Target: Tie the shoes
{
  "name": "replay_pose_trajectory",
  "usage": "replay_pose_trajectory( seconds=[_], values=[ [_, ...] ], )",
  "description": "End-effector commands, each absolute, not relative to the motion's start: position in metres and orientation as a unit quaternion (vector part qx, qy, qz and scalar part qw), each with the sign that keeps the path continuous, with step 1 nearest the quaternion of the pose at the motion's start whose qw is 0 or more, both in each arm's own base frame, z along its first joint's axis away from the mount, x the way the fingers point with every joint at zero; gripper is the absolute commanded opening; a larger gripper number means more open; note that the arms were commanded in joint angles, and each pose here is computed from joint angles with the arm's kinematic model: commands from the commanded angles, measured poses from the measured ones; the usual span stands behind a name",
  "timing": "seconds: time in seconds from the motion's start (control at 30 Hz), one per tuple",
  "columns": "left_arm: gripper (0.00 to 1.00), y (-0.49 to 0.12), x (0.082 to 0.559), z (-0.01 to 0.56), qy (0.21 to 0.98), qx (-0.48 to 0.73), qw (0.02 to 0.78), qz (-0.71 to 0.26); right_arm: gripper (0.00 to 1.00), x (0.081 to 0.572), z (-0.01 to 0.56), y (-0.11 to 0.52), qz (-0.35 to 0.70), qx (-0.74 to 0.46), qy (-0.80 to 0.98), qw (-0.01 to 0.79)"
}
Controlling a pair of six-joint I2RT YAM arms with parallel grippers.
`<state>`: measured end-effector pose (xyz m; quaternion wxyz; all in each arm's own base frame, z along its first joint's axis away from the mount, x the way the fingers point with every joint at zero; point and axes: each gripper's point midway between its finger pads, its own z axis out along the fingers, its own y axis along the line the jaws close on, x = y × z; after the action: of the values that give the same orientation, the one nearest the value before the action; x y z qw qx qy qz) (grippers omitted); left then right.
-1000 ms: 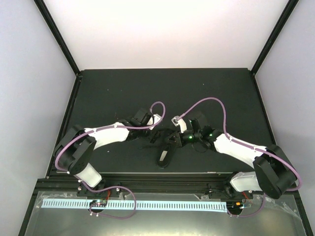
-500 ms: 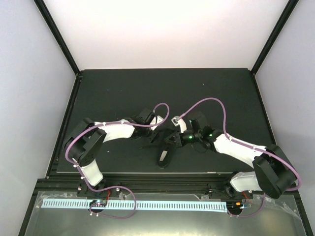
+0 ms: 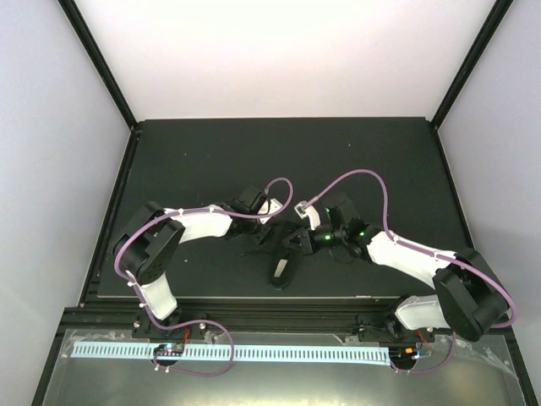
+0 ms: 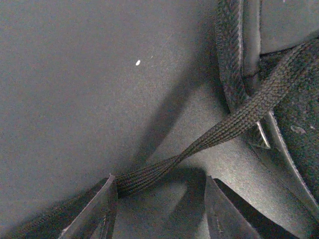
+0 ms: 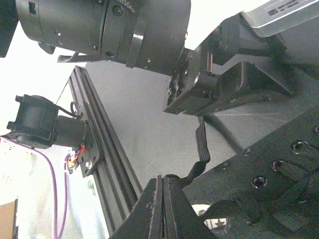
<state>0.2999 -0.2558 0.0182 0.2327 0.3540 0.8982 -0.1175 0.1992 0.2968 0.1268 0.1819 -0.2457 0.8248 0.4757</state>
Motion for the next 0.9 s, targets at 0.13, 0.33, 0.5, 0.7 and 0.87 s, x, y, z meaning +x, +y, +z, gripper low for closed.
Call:
replay_pose_trajectory(
  seconds=[0.13,0.33,0.5,0.7,0.87],
  values=[
    [0.18,-0.262,0.324,0.026,0.888,0.360,0.270,-0.098,0.02,0.195,0.128,0.301,0.489,-0.250,0.817,0.178],
    [0.02,-0.261,0.330,0.040,0.883,0.346,0.301,-0.098,0.02,0.196,0.129,0.300,0.488,-0.247,0.818,0.181],
    [0.02,-0.252,0.320,0.067,0.882,0.319,0.328,-0.112,0.02,0.197,0.132,0.301,0.489,-0.246,0.817,0.185],
    [0.02,-0.241,0.270,0.080,0.902,0.286,0.271,-0.175,0.02,0.206,0.137,0.298,0.475,-0.228,0.826,0.198],
    [0.02,-0.227,0.213,0.074,0.932,0.213,0.193,-0.220,0.02,0.214,0.139,0.296,0.464,-0.207,0.835,0.210]
  ],
)
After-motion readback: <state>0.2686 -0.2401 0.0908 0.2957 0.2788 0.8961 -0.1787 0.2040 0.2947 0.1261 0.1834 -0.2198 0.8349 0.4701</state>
